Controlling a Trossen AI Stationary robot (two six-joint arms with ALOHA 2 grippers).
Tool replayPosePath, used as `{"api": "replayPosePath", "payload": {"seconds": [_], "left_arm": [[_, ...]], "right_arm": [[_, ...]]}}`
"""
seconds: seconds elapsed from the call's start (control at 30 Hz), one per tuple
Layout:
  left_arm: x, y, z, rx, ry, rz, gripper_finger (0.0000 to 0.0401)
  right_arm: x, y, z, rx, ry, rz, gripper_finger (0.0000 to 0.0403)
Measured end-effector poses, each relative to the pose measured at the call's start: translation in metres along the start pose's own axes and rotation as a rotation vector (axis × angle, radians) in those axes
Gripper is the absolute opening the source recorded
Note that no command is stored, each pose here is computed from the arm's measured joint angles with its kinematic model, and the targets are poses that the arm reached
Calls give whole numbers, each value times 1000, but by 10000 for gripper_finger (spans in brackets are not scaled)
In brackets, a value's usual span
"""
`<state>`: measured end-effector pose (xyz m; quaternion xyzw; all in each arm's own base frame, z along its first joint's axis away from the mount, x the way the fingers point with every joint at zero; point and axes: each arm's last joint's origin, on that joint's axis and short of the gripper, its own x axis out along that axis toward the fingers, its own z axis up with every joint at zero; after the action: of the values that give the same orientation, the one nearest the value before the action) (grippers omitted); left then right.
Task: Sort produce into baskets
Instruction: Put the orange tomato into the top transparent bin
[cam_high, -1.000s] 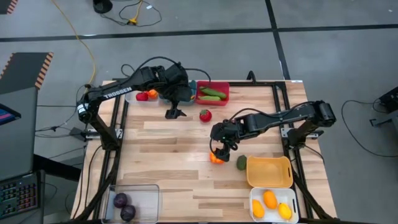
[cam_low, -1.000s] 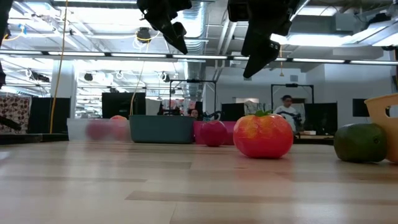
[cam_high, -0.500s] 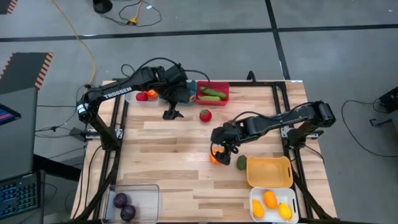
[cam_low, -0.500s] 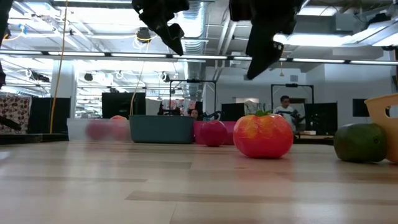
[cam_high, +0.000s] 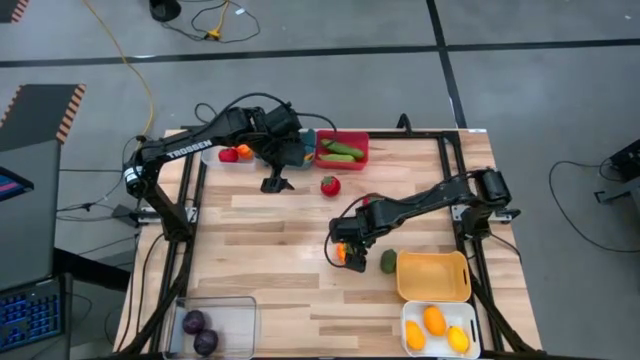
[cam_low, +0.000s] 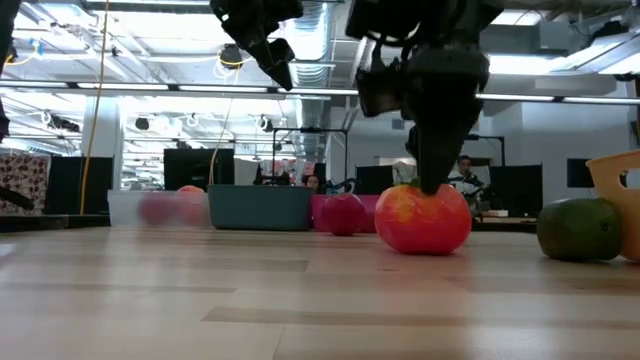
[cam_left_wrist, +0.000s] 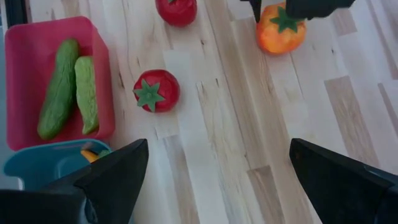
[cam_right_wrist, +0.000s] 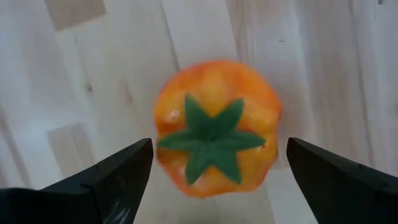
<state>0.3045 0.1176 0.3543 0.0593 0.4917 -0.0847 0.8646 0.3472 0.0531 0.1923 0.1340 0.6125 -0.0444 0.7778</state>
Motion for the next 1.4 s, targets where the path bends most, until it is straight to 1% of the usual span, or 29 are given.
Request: {"api": "replayPosePath", "payload": {"seconds": [0.2, 0.3, 0.4, 0.53, 0.6, 0.77, 0.83, 1.03, 1.13, 1.27, 1.33, 1.4], "left_arm": [[0, 0, 0, 1, 0, 1, 377], [0, 0, 0, 3, -1, 0, 377], [0, 0, 0, 3, -2, -3, 377], [0, 0, 0, 1, -2, -3, 377], [-3, -2, -1, -1, 1, -3, 377], [-22, -10, -6, -8, 3, 25, 377], [-32, -15, -10, -16, 4, 45, 377], [-70, -35, -24, -54, -21, 69, 377], [-87, -47, -34, -82, -72, 72, 377], [-88, -65, -61, -116, -169, 83, 377], [-81, -73, -78, -160, -238, 105, 377], [-73, -79, -92, -221, -342, 134, 377]], "right_arm": [[18, -1, 0, 0, 44, -20, 395], [22, -1, 1, 0, 49, -24, 392], [22, -1, 2, -1, 41, -26, 372], [22, -2, 3, 5, 33, -23, 332], [22, -2, 3, 5, 31, -22, 323], [19, -6, 8, 21, 19, -21, 323], [14, -7, 14, 8, 3, -17, 325], [-18, -20, 30, -25, -91, 0, 325], [-37, -31, 36, -24, -163, 8, 325], [-59, -47, 44, -22, -286, 10, 325], [-66, -53, 51, -27, -374, -10, 326], [-72, -58, 58, -58, -452, -40, 326]]}}
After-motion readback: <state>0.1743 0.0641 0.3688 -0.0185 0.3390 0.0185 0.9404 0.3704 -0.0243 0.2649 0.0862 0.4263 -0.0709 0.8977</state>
